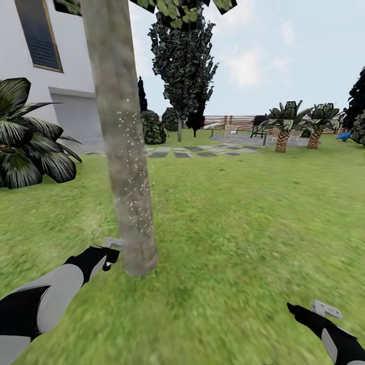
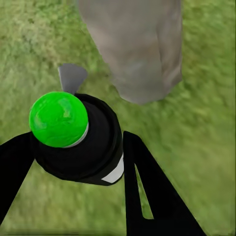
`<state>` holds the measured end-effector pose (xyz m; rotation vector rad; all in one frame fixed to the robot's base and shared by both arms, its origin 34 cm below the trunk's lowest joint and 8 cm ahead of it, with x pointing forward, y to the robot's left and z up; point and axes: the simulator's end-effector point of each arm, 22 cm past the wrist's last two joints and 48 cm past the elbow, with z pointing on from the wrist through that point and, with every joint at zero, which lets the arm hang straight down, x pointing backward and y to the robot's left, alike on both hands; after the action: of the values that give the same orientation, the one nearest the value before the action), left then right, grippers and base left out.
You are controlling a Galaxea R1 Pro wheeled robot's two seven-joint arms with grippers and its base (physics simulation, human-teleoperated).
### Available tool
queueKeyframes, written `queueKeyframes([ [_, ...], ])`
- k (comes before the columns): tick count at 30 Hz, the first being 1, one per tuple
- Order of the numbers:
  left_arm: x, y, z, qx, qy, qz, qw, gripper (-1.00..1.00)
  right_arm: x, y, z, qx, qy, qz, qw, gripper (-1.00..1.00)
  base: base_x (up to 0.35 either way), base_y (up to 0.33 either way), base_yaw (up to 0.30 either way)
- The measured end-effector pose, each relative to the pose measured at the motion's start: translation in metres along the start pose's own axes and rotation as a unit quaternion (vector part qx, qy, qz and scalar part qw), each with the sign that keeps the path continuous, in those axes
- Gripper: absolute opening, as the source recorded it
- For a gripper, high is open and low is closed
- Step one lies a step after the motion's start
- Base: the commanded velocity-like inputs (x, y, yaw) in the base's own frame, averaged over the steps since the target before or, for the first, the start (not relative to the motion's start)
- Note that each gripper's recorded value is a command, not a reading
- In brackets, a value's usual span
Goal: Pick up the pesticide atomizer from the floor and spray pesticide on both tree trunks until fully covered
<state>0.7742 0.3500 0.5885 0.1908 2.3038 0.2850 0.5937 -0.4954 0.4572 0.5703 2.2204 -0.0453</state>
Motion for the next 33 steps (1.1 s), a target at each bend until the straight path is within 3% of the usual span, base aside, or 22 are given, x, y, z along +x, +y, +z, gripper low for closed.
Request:
queueKeyframes([
  [13,0.0003,0.0,0.0,0.0,0.001,0.001,1.0,-1.0,-0.0002,-0.0002,0.0,0.0,0.0,0.0,1.0,1.0,-0.064,0.221,-0.018],
  [33,0.0009,-0.0002,0.0001,0.0,0.001,0.001,1.0,-1.0,0.0,0.0001,0.0,0.0,0.0,0.0,1.0,1.0,-0.003,0.314,-0.269],
])
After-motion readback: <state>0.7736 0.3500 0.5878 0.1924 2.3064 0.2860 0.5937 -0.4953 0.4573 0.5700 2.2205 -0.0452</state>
